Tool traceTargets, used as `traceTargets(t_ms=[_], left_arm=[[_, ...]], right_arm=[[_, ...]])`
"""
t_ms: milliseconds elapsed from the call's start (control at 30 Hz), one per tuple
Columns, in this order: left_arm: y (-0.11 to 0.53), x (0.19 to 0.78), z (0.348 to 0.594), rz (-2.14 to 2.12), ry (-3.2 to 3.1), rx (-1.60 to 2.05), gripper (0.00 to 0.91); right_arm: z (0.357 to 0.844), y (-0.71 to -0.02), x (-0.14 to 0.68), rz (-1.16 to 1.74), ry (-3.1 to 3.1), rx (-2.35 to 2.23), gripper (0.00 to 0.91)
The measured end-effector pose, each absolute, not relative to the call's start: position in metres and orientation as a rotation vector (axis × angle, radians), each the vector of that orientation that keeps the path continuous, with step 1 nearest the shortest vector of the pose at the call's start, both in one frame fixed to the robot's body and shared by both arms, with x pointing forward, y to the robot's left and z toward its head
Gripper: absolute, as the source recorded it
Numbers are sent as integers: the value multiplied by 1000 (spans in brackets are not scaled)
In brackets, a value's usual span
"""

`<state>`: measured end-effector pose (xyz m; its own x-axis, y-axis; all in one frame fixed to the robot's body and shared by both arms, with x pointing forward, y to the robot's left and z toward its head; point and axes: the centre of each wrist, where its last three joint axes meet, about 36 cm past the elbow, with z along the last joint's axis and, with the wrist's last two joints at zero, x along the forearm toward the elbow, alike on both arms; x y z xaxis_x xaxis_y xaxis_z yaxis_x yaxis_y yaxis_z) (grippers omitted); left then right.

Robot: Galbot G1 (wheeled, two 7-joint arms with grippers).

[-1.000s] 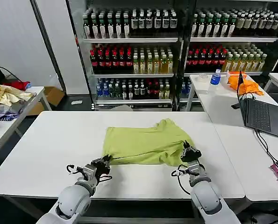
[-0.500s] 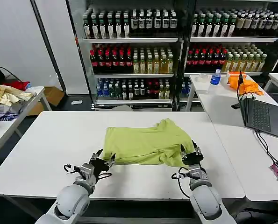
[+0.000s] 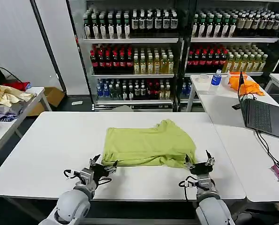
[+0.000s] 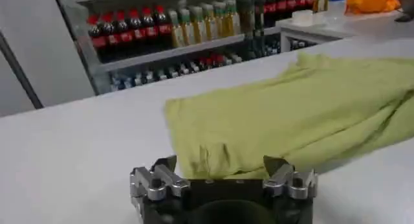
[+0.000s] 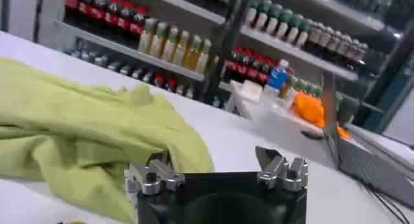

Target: Fold and organize the clothes.

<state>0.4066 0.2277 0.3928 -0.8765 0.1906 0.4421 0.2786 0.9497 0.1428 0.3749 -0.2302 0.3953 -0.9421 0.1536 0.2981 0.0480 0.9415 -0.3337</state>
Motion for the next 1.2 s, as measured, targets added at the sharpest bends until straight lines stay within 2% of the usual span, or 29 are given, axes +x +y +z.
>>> traceTargets(t_ms=[167,200,233,267,300,333,367,400,433,500,533,567,600,667,1200], left_arm=[[225,412,388,-267,-2656,-340,907],[224,413,387,-264,-2651,-341,816],[224,415,386,-261,-2647,-341,816],[223,416,384,-258,-2641,-341,514],[223,418,383,-257,-2637,-339,433],[223,419,382,-256,-2632,-336,282],[223,421,381,-256,-2627,-333,191],[223,422,381,-255,-2625,-330,141],[223,424,380,-255,-2622,-327,141],[224,426,379,-253,-2616,-322,101],[224,426,379,-253,-2614,-319,81],[224,427,379,-252,-2611,-318,71],[224,427,379,-251,-2608,-318,71],[225,428,379,-250,-2602,-317,60],[229,426,379,-227,-2569,-323,60]], right_arm=[[392,-231,374,385,-2723,-153,907],[391,-230,375,369,-2714,-152,907],[391,-230,375,351,-2706,-148,907],[390,-229,376,332,-2697,-143,907],[390,-228,377,316,-2690,-139,907],[389,-228,377,299,-2683,-135,907],[389,-227,378,283,-2676,-129,907],[388,-226,379,269,-2671,-124,907],[388,-226,379,257,-2666,-119,867],[386,-225,379,230,-2655,-105,705],[386,-224,379,217,-2650,-99,494],[385,-224,380,202,-2645,-90,363],[384,-223,380,190,-2640,-84,81],[384,-223,380,163,-2632,-72,0],[384,-221,371,86,-2597,-4,0]])
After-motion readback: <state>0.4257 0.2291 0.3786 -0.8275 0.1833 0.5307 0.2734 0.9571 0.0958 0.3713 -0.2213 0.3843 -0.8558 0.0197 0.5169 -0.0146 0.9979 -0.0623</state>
